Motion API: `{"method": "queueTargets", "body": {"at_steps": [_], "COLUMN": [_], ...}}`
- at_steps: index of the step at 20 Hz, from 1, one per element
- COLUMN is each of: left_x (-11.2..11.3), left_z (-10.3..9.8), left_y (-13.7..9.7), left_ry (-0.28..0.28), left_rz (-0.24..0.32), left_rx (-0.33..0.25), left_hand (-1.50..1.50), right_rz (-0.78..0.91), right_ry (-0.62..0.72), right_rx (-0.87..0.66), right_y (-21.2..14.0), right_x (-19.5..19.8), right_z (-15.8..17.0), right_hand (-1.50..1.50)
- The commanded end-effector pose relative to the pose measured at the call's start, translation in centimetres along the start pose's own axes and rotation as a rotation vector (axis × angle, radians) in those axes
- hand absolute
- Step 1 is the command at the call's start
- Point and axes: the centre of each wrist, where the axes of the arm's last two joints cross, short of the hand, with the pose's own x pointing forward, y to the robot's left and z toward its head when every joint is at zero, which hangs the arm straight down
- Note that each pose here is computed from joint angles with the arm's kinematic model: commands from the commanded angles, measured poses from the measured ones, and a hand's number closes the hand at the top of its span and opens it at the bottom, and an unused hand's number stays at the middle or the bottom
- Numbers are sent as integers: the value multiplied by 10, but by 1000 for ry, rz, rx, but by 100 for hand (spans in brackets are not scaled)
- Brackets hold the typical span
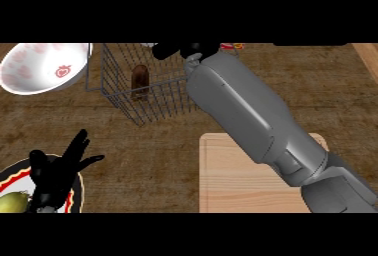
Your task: Pick the sweet potato from the cutting board and place it in the basket
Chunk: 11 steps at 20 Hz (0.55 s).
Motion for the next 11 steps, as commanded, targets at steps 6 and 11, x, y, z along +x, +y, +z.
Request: {"method": "queueTargets", "body": {"at_steps": [6, 11], "left_x": [-37, -33], "left_z": [10, 16], "left_y": [11, 8], "left_ry": [181, 194], "left_rz": [-2, -5], "left_rx": [25, 9], "left_hand": [0, 0], "right_rz": [-154, -161], "right_ry": [102, 128], "right_rx": [-103, -143], "right_y": [-33, -72], "right_x": [-6, -55], "right_z": [-11, -23], "right_hand": [-150, -150]}}
